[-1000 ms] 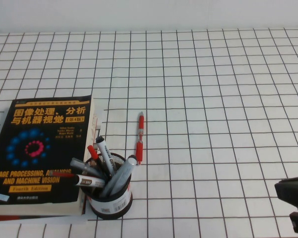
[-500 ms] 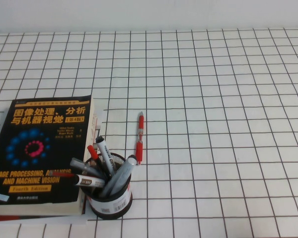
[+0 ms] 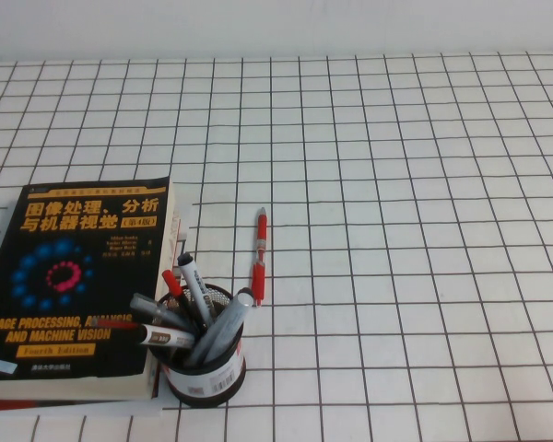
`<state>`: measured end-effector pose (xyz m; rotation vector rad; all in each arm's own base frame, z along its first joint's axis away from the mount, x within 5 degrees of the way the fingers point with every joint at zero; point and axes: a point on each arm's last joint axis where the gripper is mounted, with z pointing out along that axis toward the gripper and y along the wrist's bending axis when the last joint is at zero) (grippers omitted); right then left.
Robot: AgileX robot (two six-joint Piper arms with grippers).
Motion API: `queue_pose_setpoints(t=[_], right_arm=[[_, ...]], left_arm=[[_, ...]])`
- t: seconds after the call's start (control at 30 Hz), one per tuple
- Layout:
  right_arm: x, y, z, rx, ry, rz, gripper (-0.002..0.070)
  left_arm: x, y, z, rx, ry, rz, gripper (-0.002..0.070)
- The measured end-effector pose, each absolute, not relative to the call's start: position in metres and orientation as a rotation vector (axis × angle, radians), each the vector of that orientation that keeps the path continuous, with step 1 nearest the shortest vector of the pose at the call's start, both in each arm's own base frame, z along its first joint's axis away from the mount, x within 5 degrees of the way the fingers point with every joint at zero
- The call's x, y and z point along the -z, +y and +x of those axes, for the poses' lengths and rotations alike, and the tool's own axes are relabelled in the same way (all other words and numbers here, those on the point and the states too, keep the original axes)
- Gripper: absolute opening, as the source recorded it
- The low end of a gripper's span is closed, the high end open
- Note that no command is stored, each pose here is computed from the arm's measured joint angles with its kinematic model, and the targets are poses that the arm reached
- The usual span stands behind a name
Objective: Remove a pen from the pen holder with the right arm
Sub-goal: 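Take a marker out of the pen holder and lay it on the table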
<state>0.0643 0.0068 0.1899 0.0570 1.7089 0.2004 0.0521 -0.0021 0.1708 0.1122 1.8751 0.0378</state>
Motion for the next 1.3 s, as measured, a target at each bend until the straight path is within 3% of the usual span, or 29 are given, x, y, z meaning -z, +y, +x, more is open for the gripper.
queue_pose_setpoints(t=[0.17,0.37,1.3], right_arm=[[-0.19,0.005,0.058,-0.136,1.678,0.003,-0.0015],[-0.177,0.004,0.054,-0.085,1.819,-0.035,-0.0015],[-0.172,0.004,0.053,-0.079,1.867,-0.038,-0.0016]], left_arm=[[-0.171,-0.002,0.052,-0.038,1.875,0.112,-0.0004],[-0.171,-0.002,0.052,-0.038,1.875,0.112,-0.0004],[-0.171,-0.002,0.052,-0.038,1.875,0.112,-0.0004]])
